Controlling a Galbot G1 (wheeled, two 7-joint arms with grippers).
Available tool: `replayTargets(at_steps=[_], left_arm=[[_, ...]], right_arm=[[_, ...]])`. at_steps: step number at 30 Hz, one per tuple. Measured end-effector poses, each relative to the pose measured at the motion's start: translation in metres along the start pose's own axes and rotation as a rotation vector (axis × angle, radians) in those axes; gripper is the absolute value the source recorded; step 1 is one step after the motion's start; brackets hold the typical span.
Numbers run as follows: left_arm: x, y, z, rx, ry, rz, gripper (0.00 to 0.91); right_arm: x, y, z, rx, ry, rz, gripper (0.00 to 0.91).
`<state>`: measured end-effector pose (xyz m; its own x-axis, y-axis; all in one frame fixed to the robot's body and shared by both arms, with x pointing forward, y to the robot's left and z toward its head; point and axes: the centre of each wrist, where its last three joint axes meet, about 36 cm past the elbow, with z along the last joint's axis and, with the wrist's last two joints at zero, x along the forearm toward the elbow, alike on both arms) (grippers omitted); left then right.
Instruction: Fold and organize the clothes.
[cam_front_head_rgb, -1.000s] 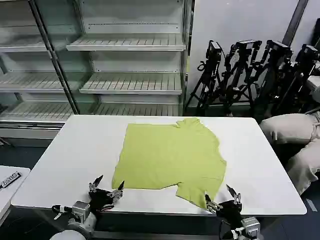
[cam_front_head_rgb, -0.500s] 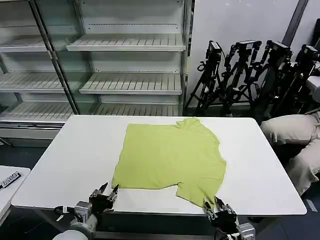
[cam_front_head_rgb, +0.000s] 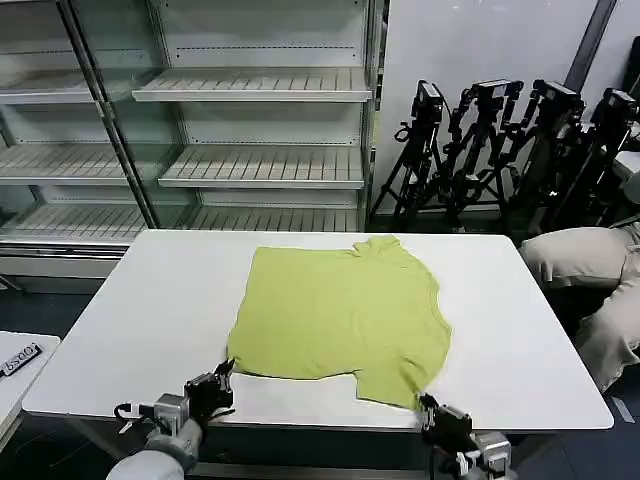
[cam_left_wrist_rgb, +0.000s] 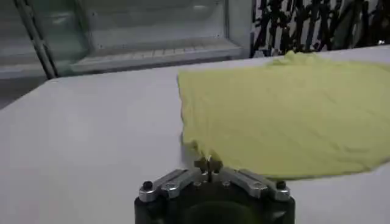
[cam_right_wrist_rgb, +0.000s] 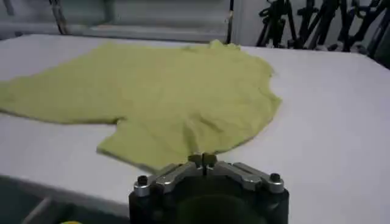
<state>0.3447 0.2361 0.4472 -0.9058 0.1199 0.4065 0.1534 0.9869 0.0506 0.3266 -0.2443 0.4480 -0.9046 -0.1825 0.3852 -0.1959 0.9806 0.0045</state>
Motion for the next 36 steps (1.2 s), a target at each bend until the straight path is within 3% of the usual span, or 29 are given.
replayTargets(at_steps=[9,17,18,19,20,27,36], left_arm=[[-0.045,0.004,-0.028,0.053,-0.060,-0.001,0.000],[-0.084,0.010,-0.040,0.083,-0.062,0.000,0.010],[-0.088,0.011,-0.041,0.084,-0.059,0.000,0.877],[-0.092,0.011,-0.041,0.084,-0.057,0.001,0.907],[-0.096,0.012,-0.042,0.084,-0.055,0.001,0.907],[-0.117,0.014,-0.042,0.072,-0.038,-0.021,0.907],[-0.110,0.021,-0.044,0.038,-0.039,-0.051,0.907]], right_arm=[[-0.065,-0.017,-0.031,0.009,-0.063,0.013,0.000],[-0.110,-0.027,-0.051,0.022,-0.103,0.021,0.000],[-0.114,-0.028,-0.053,0.024,-0.105,0.021,0.000],[-0.118,-0.029,-0.054,0.026,-0.106,0.022,0.836],[-0.122,-0.030,-0.055,0.029,-0.104,0.023,0.907],[-0.142,-0.037,-0.053,0.049,-0.082,0.046,0.907],[-0.133,-0.050,-0.042,0.066,-0.047,0.087,0.907]])
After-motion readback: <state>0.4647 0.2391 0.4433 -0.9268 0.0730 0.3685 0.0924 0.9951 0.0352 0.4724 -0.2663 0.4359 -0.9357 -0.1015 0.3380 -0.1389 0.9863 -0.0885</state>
